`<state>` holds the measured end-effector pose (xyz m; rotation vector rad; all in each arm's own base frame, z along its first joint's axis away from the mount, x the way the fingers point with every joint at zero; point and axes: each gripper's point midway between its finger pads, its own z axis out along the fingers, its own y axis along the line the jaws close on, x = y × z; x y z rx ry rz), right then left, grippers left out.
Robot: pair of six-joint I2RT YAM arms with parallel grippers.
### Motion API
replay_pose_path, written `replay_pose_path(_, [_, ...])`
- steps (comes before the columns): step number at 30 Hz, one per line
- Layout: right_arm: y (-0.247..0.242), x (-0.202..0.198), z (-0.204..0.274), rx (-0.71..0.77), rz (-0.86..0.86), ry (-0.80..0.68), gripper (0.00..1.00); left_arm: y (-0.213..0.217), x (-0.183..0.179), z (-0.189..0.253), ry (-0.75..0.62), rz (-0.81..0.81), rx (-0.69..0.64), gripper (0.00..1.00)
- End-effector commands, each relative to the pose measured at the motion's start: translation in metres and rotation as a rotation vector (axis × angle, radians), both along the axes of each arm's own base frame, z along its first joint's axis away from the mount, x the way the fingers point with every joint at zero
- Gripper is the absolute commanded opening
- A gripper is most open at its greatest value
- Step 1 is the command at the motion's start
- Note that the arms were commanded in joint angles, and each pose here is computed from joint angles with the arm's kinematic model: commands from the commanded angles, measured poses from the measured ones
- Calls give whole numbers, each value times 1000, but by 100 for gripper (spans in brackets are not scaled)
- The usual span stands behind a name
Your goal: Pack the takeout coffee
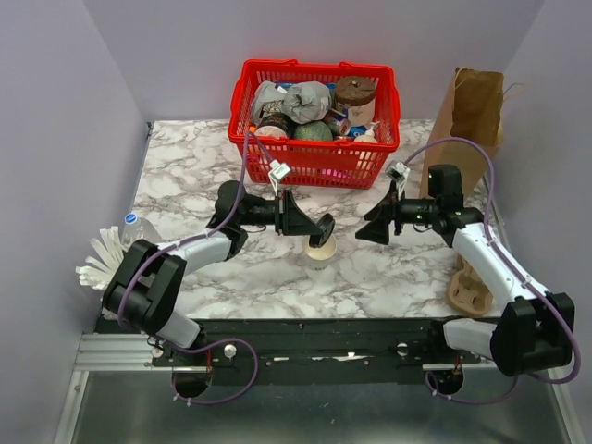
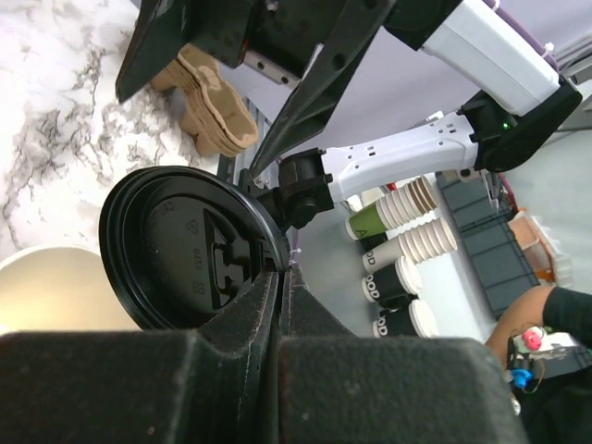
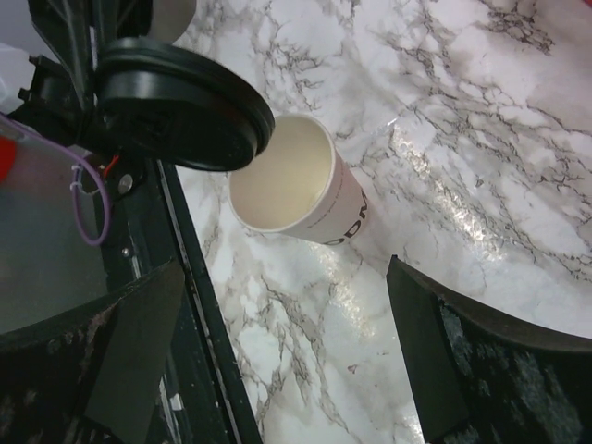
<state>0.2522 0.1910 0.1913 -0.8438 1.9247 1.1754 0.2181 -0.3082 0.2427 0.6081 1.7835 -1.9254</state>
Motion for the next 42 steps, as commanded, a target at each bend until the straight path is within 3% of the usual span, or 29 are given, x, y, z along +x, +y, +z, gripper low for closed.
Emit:
replay_pose_path(1, [13, 13, 10, 36, 26, -73, 100, -5, 6, -6, 22, 17, -11, 3])
replay_pose_path(14, [38, 24, -3, 34, 73, -30, 100, -9, 11, -28, 111, 12, 14, 4])
replay_pose_path(22, [49, 26, -4, 35, 107, -27, 100, -8, 8, -32, 110, -7, 15, 13])
replay_pose_path(34, [61, 32, -8, -13, 108, -41, 100, -6, 9, -46, 135, -11, 51, 16])
replay_pose_path(36, [62, 31, -11, -17, 109, -38, 100, -6, 13, -50, 137, 0, 69, 21])
replay_pose_path(37, [61, 32, -12, -28, 98, -39, 100, -5, 12, -61, 200, 2, 115, 25])
replay_pose_path(42, [63, 32, -16, -50, 92, -54, 100, -4, 14, -64, 166, 4, 127, 30])
